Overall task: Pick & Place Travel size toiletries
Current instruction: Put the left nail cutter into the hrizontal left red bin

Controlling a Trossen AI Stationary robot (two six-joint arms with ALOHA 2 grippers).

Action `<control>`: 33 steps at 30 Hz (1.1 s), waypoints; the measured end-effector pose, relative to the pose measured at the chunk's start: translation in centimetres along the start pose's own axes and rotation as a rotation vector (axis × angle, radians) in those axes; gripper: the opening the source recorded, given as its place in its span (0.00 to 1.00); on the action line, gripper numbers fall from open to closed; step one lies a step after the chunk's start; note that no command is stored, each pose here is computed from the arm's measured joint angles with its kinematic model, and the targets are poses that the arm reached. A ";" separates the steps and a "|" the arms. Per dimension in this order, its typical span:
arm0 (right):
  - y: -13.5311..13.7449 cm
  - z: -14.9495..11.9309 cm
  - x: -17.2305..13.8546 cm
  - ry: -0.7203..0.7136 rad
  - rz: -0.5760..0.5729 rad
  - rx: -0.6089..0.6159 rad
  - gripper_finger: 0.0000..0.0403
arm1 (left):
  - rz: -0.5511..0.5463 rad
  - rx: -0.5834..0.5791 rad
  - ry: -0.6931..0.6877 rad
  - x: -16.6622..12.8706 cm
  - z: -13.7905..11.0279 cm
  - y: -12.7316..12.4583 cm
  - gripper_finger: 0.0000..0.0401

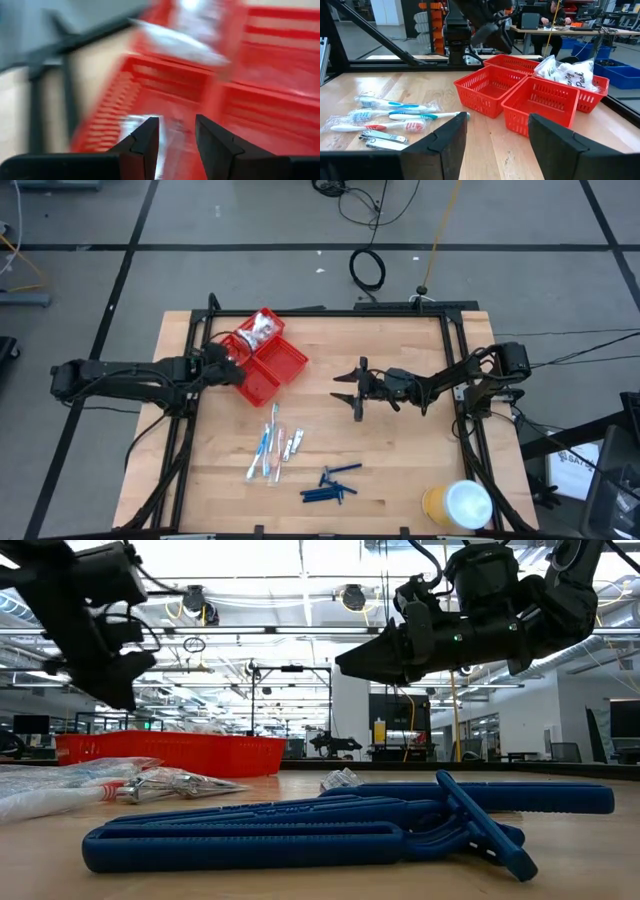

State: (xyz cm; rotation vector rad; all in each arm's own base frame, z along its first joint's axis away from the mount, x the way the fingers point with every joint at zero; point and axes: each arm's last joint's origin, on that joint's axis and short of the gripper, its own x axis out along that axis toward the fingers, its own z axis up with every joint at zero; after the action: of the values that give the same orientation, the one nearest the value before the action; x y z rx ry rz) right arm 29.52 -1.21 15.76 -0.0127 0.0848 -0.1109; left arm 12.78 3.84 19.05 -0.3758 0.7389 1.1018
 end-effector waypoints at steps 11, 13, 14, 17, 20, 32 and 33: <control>-0.3 0.0 0.0 0.000 -0.011 0.001 0.49 | -0.778 0.004 0.052 -3.5 2.7 -7.5 0.27; -0.5 0.0 0.0 0.001 -0.016 0.001 0.49 | -0.816 0.088 0.056 -4.6 3.0 -9.5 0.24; -0.5 0.0 0.0 0.001 -0.018 0.002 0.49 | -0.834 0.134 0.055 -5.2 3.0 -10.6 0.22; -0.8 0.0 0.0 0.001 -0.025 0.002 0.49 | -0.866 0.296 0.078 -6.3 2.6 -14.1 0.16; -0.8 -0.1 0.0 0.009 -0.027 0.005 0.49 | -0.889 0.452 0.164 -7.0 1.8 -17.2 0.10; -0.8 -0.5 0.0 0.048 -0.025 0.003 0.49 | -0.597 0.638 0.552 -4.5 -2.2 -22.7 0.08; -0.8 -0.5 0.0 0.053 -0.025 0.002 0.49 | -0.578 0.629 0.585 -4.2 -2.5 -22.7 0.11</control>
State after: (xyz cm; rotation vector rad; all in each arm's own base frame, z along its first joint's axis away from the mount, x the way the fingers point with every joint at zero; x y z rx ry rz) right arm 29.40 -1.98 15.25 -0.0086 0.1374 -0.1366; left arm 31.36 -10.12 18.40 -0.3367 1.3393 0.1686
